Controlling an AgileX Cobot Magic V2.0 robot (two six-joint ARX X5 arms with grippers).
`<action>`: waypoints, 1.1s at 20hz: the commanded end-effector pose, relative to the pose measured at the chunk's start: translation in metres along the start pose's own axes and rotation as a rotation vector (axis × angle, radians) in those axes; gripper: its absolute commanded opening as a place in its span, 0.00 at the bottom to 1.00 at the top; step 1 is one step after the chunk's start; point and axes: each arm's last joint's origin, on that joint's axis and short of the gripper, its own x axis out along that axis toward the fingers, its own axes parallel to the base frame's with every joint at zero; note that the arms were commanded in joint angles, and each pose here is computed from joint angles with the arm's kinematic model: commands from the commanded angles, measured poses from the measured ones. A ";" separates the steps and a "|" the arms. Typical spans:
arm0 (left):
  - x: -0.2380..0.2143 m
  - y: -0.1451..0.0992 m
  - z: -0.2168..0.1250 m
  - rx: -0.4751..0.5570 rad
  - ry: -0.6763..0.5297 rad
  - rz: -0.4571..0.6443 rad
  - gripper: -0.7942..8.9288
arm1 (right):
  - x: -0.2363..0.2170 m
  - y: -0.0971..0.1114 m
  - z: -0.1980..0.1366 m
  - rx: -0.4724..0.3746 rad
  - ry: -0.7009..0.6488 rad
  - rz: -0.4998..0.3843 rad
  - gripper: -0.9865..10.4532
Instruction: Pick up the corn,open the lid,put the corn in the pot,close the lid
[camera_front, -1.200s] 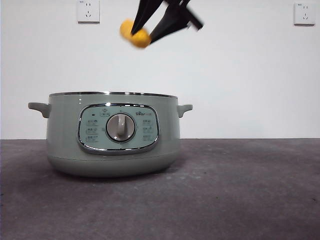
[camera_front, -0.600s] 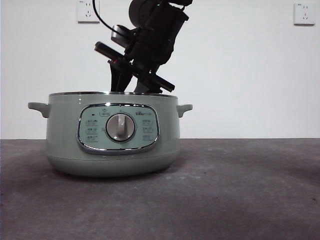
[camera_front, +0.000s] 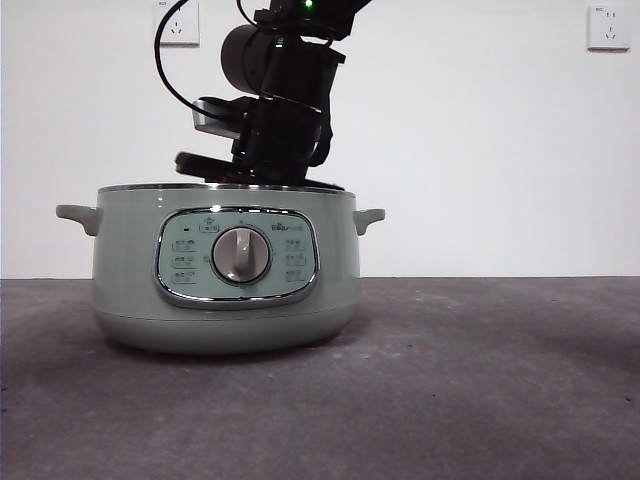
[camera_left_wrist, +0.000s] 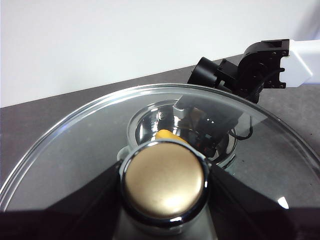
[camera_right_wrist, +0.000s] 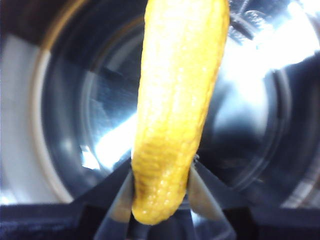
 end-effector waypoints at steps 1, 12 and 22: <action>-0.007 -0.001 0.006 0.001 -0.071 0.001 0.07 | 0.011 0.006 -0.004 -0.084 0.047 -0.032 0.08; -0.003 0.000 0.006 0.002 -0.044 0.000 0.07 | -0.045 0.014 0.023 -0.096 -0.075 -0.035 0.45; 0.040 0.006 0.027 0.025 -0.028 -0.046 0.07 | -0.238 0.019 0.002 0.023 -0.376 -0.073 0.44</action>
